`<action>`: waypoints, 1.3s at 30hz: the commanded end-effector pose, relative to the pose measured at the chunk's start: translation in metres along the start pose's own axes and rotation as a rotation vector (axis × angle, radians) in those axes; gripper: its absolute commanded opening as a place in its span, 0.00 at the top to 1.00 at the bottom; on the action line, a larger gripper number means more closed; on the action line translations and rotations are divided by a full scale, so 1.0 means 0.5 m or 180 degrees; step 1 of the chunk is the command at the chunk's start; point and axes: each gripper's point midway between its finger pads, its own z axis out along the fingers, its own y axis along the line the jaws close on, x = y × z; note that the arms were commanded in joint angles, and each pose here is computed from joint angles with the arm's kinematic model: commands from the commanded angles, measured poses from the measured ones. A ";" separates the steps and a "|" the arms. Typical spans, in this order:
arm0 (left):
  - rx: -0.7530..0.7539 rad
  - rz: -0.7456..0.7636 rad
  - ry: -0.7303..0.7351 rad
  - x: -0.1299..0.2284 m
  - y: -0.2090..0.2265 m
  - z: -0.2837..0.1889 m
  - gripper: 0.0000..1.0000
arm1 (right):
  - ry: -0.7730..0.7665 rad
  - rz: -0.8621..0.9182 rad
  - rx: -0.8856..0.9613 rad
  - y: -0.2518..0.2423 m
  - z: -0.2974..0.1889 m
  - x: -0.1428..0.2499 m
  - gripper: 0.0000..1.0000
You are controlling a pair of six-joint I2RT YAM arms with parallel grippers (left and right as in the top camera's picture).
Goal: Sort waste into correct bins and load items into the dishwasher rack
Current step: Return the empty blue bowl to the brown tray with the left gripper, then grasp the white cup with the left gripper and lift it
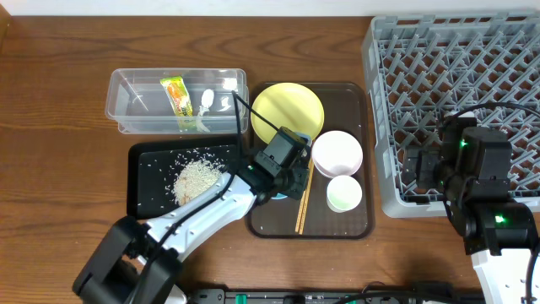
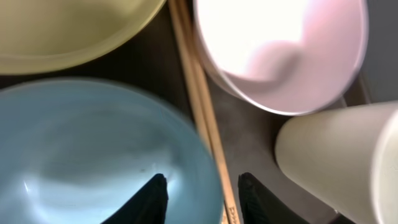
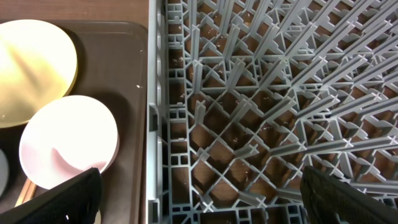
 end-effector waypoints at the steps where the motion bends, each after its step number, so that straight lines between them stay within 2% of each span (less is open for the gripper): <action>1: 0.0395 0.0096 -0.0326 -0.066 -0.067 -0.071 0.56 | -0.0059 0.0053 0.0003 -0.003 -0.009 -0.014 0.01; 7: 0.0664 0.0177 -0.0508 -0.086 -0.115 -0.112 0.56 | -0.0060 0.0055 0.0003 -0.003 -0.009 -0.014 0.01; 13: 0.0666 0.0336 -0.0249 -0.038 -0.152 -0.060 0.56 | -0.0059 0.0055 0.0002 -0.003 -0.009 -0.014 0.01; 19: 0.0510 0.0424 0.0090 0.023 -0.153 0.016 0.58 | -0.0045 0.0054 0.0003 -0.003 -0.009 -0.012 0.01; 21: 0.0484 0.0439 0.0180 0.038 -0.152 0.032 0.67 | -0.0045 0.0054 0.0003 -0.003 -0.009 -0.012 0.01; 24: 0.0469 0.0436 0.0216 0.044 -0.150 0.040 0.89 | -0.0047 0.0054 0.0003 -0.003 -0.009 -0.012 0.01; 25: 0.0473 0.0432 0.0197 0.040 -0.150 0.037 0.93 | -0.0047 0.0053 0.0003 -0.003 -0.009 -0.012 0.01; 32: 0.0484 0.0234 -0.0173 -0.030 -0.119 -0.063 0.94 | -0.0086 0.0058 0.0027 -0.006 -0.009 -0.018 0.01; 35: 0.0480 -0.0111 -0.0489 -0.084 -0.081 -0.127 0.94 | -0.0187 0.0086 -0.0093 0.007 -0.009 -0.034 0.01; 39: 0.0626 -0.0872 -0.0885 -0.162 -0.005 -0.199 0.94 | -0.0206 0.0067 -0.0866 0.090 -0.012 -0.043 0.02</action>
